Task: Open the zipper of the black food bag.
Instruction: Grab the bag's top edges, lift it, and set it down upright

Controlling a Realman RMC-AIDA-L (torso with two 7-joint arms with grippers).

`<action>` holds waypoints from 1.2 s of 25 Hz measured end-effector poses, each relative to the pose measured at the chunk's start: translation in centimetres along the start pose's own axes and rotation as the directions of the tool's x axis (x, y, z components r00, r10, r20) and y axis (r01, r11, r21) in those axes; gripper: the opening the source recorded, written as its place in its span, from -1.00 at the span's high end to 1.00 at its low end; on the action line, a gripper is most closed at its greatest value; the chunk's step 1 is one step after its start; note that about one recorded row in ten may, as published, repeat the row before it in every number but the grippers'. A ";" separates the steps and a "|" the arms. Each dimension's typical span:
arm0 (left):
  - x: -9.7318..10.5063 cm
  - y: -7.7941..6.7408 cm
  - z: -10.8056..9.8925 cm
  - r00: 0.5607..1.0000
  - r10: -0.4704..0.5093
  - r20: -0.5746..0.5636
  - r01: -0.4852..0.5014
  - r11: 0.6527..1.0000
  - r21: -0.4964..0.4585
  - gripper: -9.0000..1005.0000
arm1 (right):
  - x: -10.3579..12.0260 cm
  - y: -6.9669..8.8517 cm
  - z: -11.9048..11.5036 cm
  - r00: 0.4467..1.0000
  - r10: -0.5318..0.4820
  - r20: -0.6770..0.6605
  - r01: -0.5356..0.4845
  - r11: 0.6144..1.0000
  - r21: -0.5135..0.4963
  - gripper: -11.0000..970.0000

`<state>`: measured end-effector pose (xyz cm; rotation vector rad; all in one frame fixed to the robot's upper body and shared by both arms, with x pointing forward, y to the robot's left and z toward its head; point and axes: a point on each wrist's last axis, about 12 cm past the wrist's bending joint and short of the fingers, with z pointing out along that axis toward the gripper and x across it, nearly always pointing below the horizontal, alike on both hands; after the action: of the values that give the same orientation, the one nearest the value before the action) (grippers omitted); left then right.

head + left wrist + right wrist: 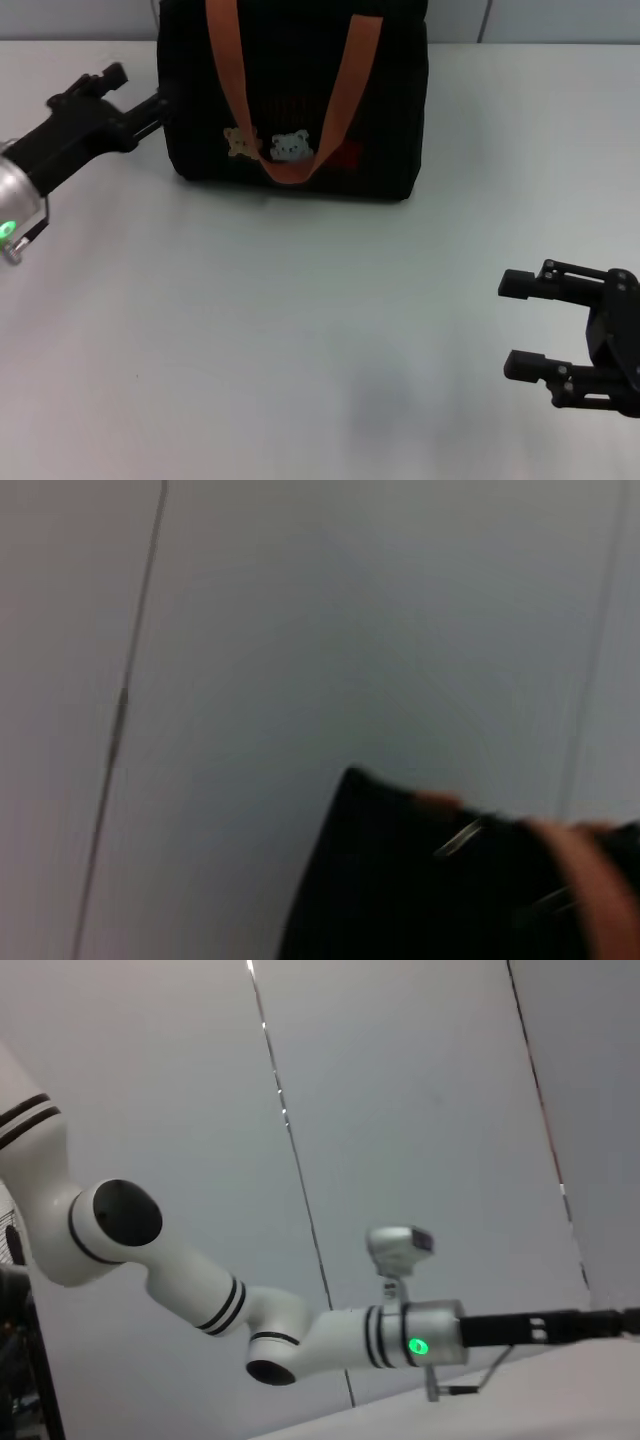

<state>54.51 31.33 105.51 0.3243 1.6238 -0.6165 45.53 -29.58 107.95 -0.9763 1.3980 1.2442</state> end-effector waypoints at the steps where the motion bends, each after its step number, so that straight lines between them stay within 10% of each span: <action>1: 0.0 0.2 2.4 0.998 0.043 -0.051 -0.045 0.998 -0.039 -0.46 | 0.2 0.1 0.2 1.000 -0.001 0.007 0.001 1.000 -0.001 -0.48; 8: 1.1 -0.6 6.0 0.955 0.189 -0.228 -0.196 0.981 -0.009 -0.38 | 0.5 0.4 0.5 1.000 0.014 0.019 -0.014 1.000 -0.001 -0.47; 30: 2.0 -1.3 4.7 0.958 0.212 -0.192 -0.212 0.977 0.022 0.38 | 1.0 1.0 0.6 0.999 0.030 0.035 -0.030 1.000 0.004 -0.43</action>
<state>57.33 27.37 103.62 0.5658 1.7459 -0.4323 44.49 -28.80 107.17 -0.9285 1.3924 1.2739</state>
